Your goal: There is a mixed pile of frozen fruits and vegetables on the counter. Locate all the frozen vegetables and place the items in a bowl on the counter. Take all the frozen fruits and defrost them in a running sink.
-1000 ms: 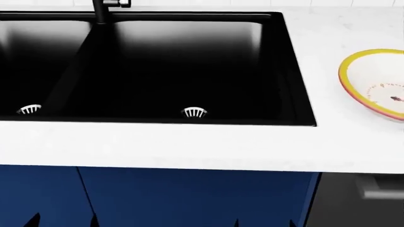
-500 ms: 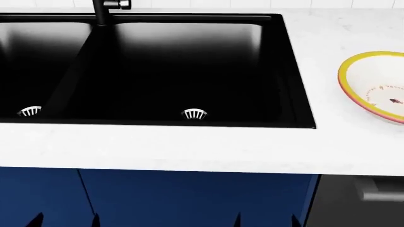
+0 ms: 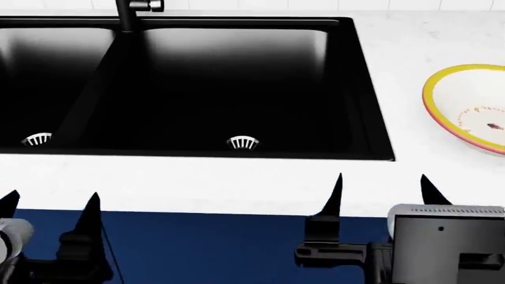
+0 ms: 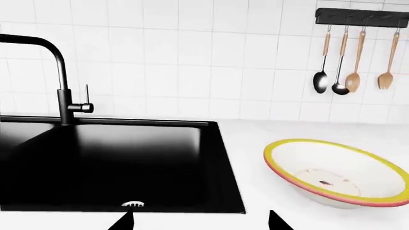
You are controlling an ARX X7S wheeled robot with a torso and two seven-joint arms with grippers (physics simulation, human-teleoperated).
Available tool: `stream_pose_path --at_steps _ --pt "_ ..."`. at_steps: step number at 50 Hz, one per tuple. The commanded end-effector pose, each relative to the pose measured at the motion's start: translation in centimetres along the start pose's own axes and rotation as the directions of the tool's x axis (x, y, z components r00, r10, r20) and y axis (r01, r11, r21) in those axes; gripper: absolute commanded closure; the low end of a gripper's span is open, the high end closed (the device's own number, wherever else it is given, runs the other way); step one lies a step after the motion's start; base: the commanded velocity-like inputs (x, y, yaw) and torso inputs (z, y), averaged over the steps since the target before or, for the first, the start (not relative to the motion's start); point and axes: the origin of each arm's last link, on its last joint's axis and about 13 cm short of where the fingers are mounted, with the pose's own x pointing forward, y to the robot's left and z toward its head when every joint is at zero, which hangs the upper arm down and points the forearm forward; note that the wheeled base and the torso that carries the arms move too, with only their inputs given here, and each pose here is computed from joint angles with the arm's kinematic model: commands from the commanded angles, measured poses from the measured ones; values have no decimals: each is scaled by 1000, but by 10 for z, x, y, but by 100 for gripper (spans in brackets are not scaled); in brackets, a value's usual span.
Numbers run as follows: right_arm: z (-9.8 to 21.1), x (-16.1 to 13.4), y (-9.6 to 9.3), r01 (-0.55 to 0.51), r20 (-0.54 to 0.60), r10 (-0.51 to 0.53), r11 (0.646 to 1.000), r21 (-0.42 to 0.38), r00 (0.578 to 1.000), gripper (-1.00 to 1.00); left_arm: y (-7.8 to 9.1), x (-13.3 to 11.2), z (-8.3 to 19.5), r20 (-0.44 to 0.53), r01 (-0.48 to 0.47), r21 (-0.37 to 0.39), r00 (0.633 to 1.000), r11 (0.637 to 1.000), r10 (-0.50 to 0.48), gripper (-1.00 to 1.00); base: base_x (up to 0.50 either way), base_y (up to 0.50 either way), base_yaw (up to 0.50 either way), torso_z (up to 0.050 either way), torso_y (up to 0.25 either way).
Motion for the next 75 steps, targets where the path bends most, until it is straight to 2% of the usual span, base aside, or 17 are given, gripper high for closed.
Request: stream_pose_path --at_steps 1,4,6,7,12,23,75 --pt "36 -19 -6 -48 9 48 999 -6 999 -100 -9 -27 34 27 63 59 998 996 -64 -100 0 0 0 0 0" --pt "32 -19 -4 -37 22 39 997 -67 999 -100 -5 -25 30 5 63 66 998 996 -64 -100 0 0 0 0 0" --pt "33 -17 -7 12 51 -6 994 -104 999 -100 -2 -22 30 9 48 52 999 997 -49 -100 0 0 0 0 0" --pt "32 -17 -10 -2 39 4 999 -51 999 -100 1 -23 33 14 41 48 999 998 -42 -100 0 0 0 0 0" --pt "29 -16 -12 -30 -3 29 1000 -10 1000 -100 8 -23 34 13 22 57 1000 998 -23 -100 0 0 0 0 0" --pt "34 -20 -17 -9 15 9 999 -53 1000 -100 9 -22 35 21 18 63 1000 998 -19 -100 103 -261 0 0 0" --pt "41 -26 -20 -5 35 8 995 -95 999 -100 11 -23 38 25 10 60 1000 998 -12 -100 250 -450 0 0 0"
